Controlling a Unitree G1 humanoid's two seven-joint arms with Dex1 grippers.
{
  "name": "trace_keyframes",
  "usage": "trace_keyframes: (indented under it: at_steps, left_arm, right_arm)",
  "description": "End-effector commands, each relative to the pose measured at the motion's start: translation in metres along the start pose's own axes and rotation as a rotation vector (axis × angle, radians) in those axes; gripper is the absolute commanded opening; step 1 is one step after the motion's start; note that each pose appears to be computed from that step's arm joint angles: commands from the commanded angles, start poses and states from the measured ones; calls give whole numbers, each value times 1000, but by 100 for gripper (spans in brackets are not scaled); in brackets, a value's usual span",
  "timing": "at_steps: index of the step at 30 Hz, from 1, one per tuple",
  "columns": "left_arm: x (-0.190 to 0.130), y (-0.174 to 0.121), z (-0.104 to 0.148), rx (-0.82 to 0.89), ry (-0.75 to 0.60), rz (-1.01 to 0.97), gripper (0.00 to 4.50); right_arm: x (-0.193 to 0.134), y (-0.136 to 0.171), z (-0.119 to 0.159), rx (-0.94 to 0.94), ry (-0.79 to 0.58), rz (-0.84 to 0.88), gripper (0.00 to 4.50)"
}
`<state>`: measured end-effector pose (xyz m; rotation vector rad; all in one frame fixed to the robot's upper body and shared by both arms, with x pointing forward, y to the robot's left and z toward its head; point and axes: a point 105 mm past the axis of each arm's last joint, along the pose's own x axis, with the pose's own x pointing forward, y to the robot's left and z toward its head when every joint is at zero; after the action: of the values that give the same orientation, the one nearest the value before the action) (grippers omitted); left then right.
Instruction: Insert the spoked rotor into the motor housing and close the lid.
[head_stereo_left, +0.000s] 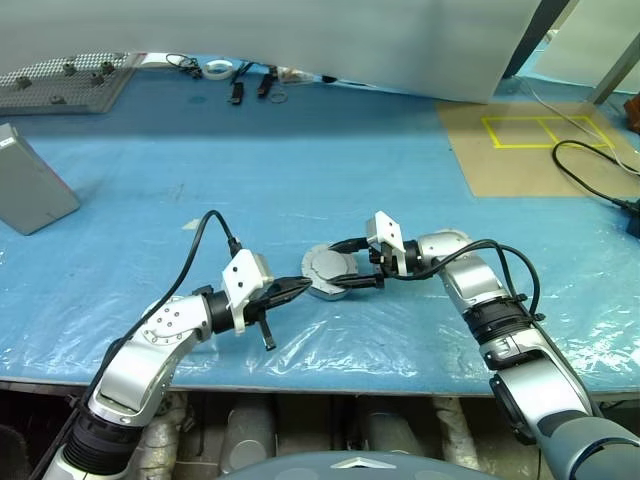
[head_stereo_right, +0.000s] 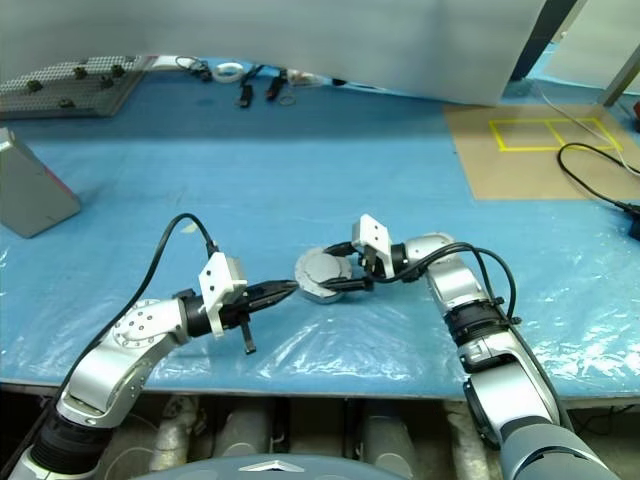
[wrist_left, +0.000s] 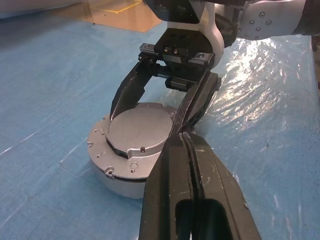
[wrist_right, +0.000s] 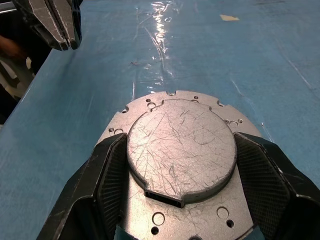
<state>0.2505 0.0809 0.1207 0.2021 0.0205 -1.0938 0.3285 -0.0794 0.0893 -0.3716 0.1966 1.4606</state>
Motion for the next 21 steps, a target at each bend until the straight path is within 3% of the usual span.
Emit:
trace_keyframes:
  at_steps: [1, 4, 8, 14, 17, 21]
  left_arm:
    - [3, -1, 16, 38, -37, -12, 0]
    - [4, 0, 18, 39, -40, -12, 0]
    - [4, 1, 17, 38, -41, -8, 0]
    - [2, 0, 11, 33, -36, -4, 0]
    - [1, -2, 5, 30, -33, -4, 0]
    - [-4, 4, -4, 31, -24, 22, 0]
  right_arm:
    - [-2, 11, -38, 6, 150, 39, 299]
    - [2, 16, -57, 10, 204, 34, 299]
    - [3, 15, -60, 54, 198, 33, 299]
    - [-11, 20, -79, 122, 320, 85, 299]
    - [-14, 14, -78, 235, 310, 48, 299]
    - [-13, 10, -81, 234, 318, 2, 299]
